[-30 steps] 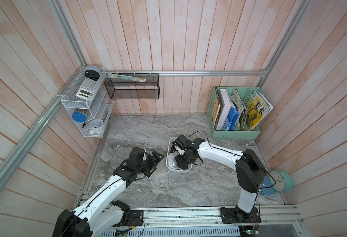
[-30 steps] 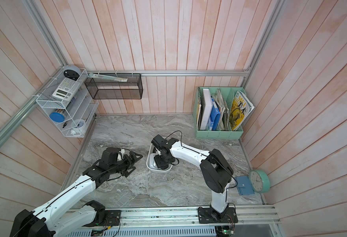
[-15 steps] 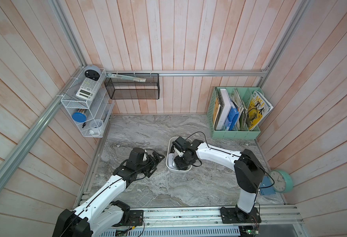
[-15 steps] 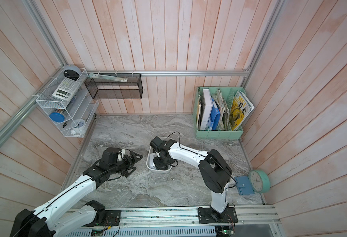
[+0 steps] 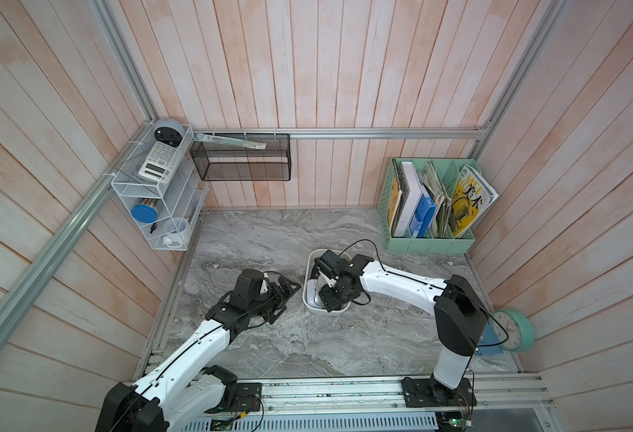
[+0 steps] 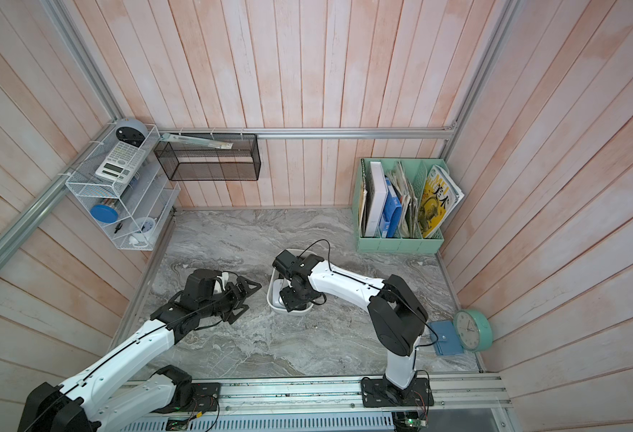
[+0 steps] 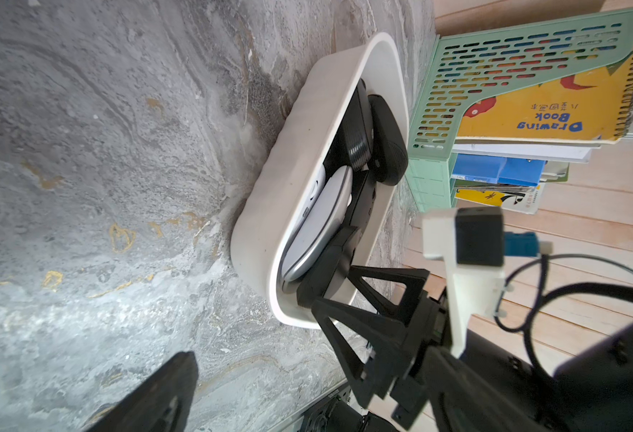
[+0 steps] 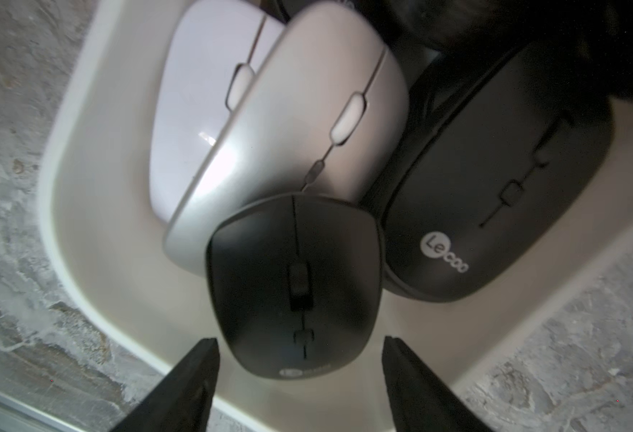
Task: Put the mouse in the storage box
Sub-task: Place the mouse in the storage box.
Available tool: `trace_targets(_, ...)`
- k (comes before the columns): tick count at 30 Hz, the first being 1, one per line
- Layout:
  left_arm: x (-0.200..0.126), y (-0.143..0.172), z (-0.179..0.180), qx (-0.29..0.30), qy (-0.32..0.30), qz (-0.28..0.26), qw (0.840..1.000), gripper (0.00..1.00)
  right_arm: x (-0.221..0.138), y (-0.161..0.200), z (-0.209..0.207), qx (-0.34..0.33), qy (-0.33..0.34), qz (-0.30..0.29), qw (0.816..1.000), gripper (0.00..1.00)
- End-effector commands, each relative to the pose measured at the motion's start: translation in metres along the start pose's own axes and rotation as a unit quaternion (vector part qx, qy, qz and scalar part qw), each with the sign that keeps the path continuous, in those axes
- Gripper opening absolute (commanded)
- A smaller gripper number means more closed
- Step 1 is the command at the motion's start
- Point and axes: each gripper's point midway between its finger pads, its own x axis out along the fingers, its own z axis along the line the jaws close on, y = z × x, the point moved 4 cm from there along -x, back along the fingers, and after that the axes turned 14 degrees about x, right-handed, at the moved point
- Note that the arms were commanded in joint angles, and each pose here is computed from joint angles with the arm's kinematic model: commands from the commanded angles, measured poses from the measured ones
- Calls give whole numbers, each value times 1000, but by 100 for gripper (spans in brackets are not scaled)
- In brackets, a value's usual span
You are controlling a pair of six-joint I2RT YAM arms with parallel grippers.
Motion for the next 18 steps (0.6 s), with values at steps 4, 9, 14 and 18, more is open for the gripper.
trace_targets(4, 2, 3, -6, 17, 14, 12, 1000, 100, -29, 4, -3, 8, 0, -23, 1000, 76)
trace_targets(9, 11, 11, -23, 44, 24, 31, 998, 100, -36, 3, -8, 10, 6, -36, 999, 76)
trace_targets(14, 8, 12, -52, 127, 13, 49, 991, 100, -61, -7, -21, 14, 25, -77, 997, 76)
trace_targets(18, -8, 0, -81, 199, 1, 54, 979, 100, -96, -22, -54, 56, 68, -159, 983, 77)
